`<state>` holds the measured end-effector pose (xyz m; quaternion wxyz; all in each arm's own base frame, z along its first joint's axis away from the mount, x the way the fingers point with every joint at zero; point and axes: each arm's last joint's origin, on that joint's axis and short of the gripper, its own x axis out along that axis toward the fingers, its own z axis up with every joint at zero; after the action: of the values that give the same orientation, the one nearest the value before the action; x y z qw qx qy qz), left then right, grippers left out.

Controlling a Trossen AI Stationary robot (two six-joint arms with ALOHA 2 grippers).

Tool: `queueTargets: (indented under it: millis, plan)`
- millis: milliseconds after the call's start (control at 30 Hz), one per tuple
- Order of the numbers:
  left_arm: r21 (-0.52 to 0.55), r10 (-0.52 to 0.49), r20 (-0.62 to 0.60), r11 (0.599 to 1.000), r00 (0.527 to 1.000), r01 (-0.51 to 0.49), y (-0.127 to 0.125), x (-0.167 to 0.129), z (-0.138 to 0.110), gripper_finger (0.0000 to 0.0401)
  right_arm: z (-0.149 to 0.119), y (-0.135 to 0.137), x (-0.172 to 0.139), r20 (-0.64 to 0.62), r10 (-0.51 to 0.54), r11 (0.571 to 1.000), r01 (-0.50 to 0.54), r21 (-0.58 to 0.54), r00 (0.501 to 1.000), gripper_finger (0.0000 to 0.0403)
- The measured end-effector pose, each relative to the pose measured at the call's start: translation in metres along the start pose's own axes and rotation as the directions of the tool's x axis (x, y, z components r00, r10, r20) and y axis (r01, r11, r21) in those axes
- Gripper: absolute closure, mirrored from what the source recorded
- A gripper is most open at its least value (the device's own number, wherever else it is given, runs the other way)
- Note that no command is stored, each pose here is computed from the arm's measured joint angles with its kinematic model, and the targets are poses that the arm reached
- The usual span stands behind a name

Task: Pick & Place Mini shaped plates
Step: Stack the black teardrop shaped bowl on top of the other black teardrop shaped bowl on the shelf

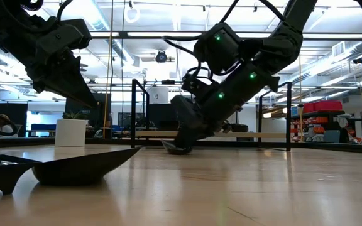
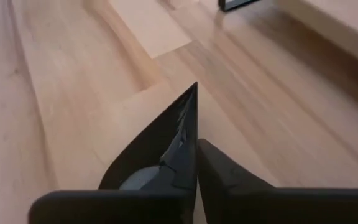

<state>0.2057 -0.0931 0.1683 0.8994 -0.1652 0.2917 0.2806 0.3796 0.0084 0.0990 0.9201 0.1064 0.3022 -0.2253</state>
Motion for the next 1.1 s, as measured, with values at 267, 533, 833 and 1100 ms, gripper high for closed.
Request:
queueTargets:
  millis: [267,533,833,1100]
  plan:
    - [0.000,0.000,0.000,1.000,1.000,0.000,0.000,0.000,0.000,0.0385,0.008,0.008,-0.010,0.056,0.013,1.000,-0.014,0.014,0.998,0.0398]
    - [0.000,0.000,0.002,1.000,1.000,0.000,0.000,0.000,0.000,0.0385,0.061,-0.003,-0.075,0.170,-0.104,0.991,0.088,0.100,0.980,0.0401]
    - [0.000,0.004,0.008,1.000,1.000,-0.004,0.000,0.000,0.000,0.0385,0.093,-0.090,-0.110,0.087,-0.470,0.875,0.452,0.172,0.878,0.0401]
    - [0.002,0.004,0.010,1.000,1.000,-0.004,0.000,0.000,0.000,0.0385,0.085,-0.157,-0.085,-0.086,-0.633,0.755,0.638,0.149,0.769,0.0401]
